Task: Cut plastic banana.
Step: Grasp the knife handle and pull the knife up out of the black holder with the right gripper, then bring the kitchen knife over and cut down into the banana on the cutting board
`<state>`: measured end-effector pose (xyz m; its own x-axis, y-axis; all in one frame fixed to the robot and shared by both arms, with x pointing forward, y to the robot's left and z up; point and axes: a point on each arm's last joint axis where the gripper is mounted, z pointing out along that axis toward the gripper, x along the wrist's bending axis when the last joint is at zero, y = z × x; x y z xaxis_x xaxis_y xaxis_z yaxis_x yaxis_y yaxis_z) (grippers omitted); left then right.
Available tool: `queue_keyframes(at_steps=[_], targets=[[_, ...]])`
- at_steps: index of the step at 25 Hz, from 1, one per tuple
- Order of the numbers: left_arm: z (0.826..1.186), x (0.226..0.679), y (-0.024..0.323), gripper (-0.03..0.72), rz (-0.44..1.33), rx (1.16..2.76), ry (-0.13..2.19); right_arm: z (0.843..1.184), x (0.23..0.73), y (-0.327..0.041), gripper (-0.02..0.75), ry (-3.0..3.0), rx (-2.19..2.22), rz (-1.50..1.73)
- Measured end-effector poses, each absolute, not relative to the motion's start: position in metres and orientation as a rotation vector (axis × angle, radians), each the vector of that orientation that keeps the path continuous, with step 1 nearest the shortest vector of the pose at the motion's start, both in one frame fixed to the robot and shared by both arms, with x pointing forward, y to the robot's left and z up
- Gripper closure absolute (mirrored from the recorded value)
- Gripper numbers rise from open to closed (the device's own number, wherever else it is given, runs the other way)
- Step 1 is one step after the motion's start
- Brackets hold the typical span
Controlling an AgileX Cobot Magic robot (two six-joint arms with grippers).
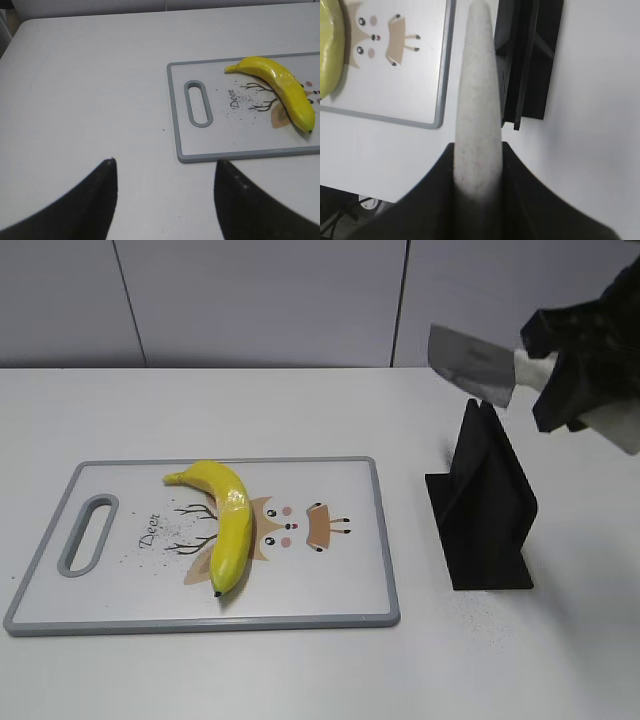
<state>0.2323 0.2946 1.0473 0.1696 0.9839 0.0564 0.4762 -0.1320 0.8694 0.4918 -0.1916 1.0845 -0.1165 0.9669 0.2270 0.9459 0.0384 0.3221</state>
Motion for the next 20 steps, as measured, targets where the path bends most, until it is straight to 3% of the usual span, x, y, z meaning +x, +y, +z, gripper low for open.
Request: queue_keyframes(at_steps=[5,13,20], targets=[[1.047,0.232,0.295,0.097,0.881,1.718,1.399,1.113,0.496,-0.190,0.575,2.194,2.000,0.701],[1.050,0.233,0.295,0.097,0.895,1.702,1.387,1.119,0.496,-0.192,0.575,2.223,1.941,0.671],[1.088,0.258,0.295,0.097,1.010,1.561,1.295,1.133,0.499,-0.192,0.575,2.252,1.823,0.714]])
